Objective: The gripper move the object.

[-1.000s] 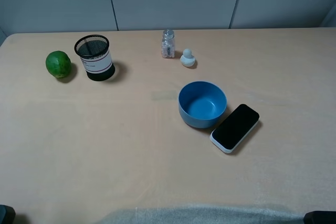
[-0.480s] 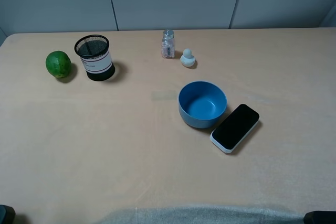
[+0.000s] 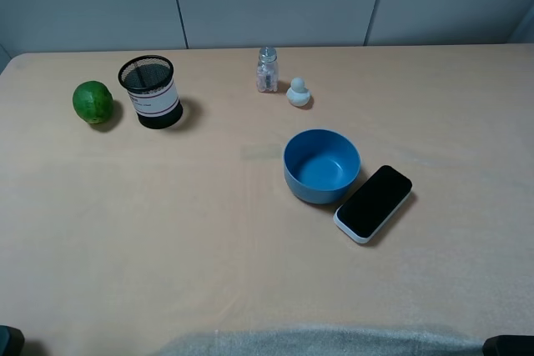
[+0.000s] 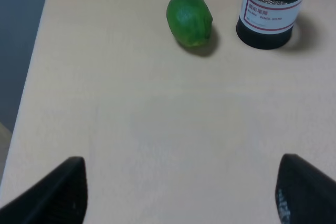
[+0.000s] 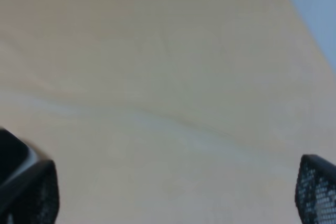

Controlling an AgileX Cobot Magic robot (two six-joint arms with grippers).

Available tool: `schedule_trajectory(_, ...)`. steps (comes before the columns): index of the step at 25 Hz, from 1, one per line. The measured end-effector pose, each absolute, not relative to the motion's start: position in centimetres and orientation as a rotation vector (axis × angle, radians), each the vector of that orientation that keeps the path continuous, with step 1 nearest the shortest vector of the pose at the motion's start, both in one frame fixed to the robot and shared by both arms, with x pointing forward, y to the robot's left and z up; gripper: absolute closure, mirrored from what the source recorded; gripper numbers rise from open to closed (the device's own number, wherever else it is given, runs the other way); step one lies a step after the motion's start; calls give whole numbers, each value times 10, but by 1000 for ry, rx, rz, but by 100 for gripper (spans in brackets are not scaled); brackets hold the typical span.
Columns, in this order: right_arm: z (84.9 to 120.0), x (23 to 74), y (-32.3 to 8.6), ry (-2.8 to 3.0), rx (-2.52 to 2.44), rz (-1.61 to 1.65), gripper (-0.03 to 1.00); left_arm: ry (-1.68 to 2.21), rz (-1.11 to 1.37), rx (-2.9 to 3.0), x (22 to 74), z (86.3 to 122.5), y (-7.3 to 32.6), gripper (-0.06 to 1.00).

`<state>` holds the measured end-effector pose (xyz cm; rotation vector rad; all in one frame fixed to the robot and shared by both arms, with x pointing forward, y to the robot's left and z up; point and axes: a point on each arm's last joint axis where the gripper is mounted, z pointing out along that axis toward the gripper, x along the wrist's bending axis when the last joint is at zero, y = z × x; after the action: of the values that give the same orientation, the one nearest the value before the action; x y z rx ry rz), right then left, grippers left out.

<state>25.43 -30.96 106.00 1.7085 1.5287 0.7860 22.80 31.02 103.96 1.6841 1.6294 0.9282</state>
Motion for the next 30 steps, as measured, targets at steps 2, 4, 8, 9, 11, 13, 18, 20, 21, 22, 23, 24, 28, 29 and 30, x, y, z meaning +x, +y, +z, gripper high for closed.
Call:
schedule_trajectory(2,1058,251,-306,1537,1681,839,29,1629,928,1684,228,1040,310,15)
schedule_trajectory(4,1056,249,-304,1546,1650,871,29,1629,928,1684,228,1040,310,15)
schedule_trajectory(8,1056,244,-303,1549,1574,906,29,1629,928,1684,228,1040,310,15)
schedule_trajectory(9,1057,242,-303,1544,1554,914,29,1629,928,1684,228,1040,310,15)
schedule_trajectory(11,1057,238,-302,1532,1514,934,29,1629,928,1684,228,1040,310,15)
schedule_trajectory(13,1056,235,-302,1535,1490,945,29,1629,928,1684,228,1040,310,15)
schedule_trajectory(18,1055,235,-300,1568,1453,937,29,1629,928,1684,228,1040,310,15)
schedule_trajectory(20,1055,235,-300,1572,1448,935,29,1629,928,1684,228,1040,310,15)
schedule_trajectory(21,1055,235,-300,1573,1446,934,29,1629,928,1684,228,1040,310,15)
schedule_trajectory(22,1055,235,-300,1573,1446,934,29,1629,928,1684,228,1040,310,15)
schedule_trajectory(23,1055,235,-300,1573,1446,934,29,1629,928,1684,228,1040,310,15)
schedule_trajectory(24,1055,235,-300,1573,1446,934,29,1629,928,1684,228,1040,310,15)
schedule_trajectory(28,1055,235,-300,1573,1445,933,29,1629,928,1684,228,1040,310,15)
schedule_trajectory(29,1055,235,-300,1574,1444,932,29,1629,928,1684,228,1040,310,15)
schedule_trajectory(30,1055,235,-300,1575,1443,932,29,1629,928,1684,228,1040,310,15)
